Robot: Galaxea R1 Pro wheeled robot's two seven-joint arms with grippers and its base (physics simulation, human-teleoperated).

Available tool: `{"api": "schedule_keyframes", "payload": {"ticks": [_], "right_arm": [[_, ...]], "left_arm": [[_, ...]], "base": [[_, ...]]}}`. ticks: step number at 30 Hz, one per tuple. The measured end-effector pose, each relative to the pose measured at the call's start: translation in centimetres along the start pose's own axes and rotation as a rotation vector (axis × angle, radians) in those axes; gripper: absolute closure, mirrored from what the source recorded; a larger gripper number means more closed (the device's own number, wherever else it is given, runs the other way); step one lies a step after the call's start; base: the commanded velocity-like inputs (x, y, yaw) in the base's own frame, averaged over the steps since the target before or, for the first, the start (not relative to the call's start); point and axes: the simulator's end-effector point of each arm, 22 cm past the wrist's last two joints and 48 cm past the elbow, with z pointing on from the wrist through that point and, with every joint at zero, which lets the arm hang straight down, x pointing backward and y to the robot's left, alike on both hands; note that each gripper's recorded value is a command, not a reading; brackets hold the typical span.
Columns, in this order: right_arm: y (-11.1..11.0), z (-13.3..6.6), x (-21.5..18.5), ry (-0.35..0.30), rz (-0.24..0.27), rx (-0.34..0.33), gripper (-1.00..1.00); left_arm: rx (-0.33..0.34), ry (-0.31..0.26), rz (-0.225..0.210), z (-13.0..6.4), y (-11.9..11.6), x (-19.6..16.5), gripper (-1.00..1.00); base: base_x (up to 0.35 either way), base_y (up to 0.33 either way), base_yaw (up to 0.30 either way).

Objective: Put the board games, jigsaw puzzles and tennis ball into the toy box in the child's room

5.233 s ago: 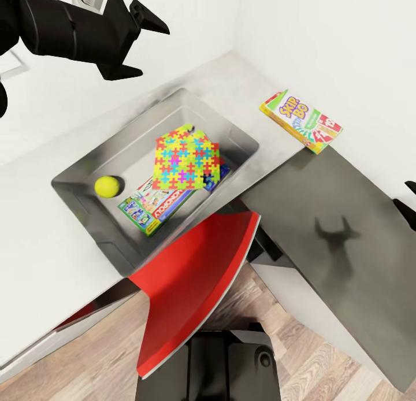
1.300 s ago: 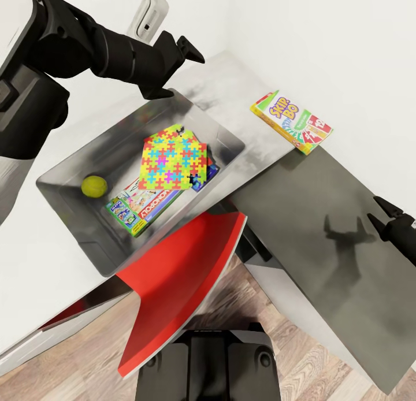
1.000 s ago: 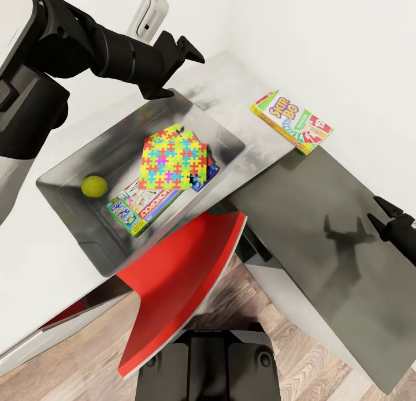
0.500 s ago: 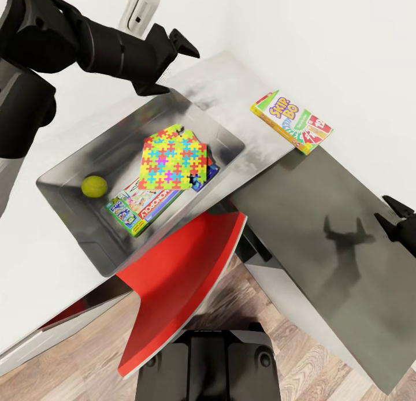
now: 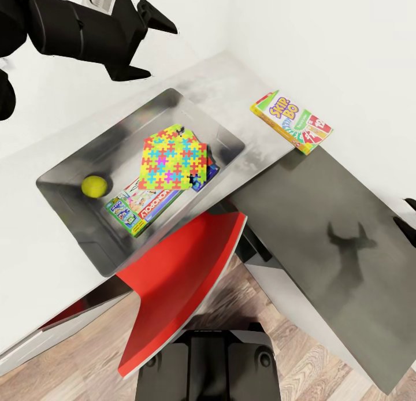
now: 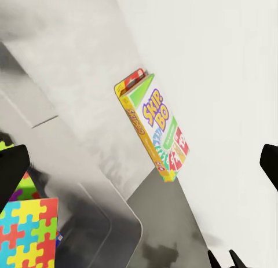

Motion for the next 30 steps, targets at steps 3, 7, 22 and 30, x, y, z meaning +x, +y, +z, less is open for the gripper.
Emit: {"api": "schedule_keyframes", "payload": {"ticks": [3,7,22,30], "right_arm": [[-0.1,-0.5,-0.3,0.005,-0.004,0.009,-1.0],[-0.2,-0.7,-0.3,0.009,-0.005,0.012,-1.0],[3.6,0.2,0.9,0.04,-0.03,-0.082,-1.0],[6.3,1.1,3.3,0.08,-0.038,-0.149,-1.0]], "left_arm": [[0.005,-0.005,-0.003,-0.2,-0.1,-0.3,-1.0],[0.006,-0.005,-0.003,-0.3,-0.1,-0.3,-1.0],[0.007,-0.005,-0.004,-0.4,-0.1,-0.4,-1.0],[0.008,-0.006,-0.003,-0.4,-0.1,-0.4,-1.0]], "base": [[0.0,0.0,0.0],[0.0,0.0,0.0],[0.0,0.0,0.0],[0.0,0.0,0.0]]}}
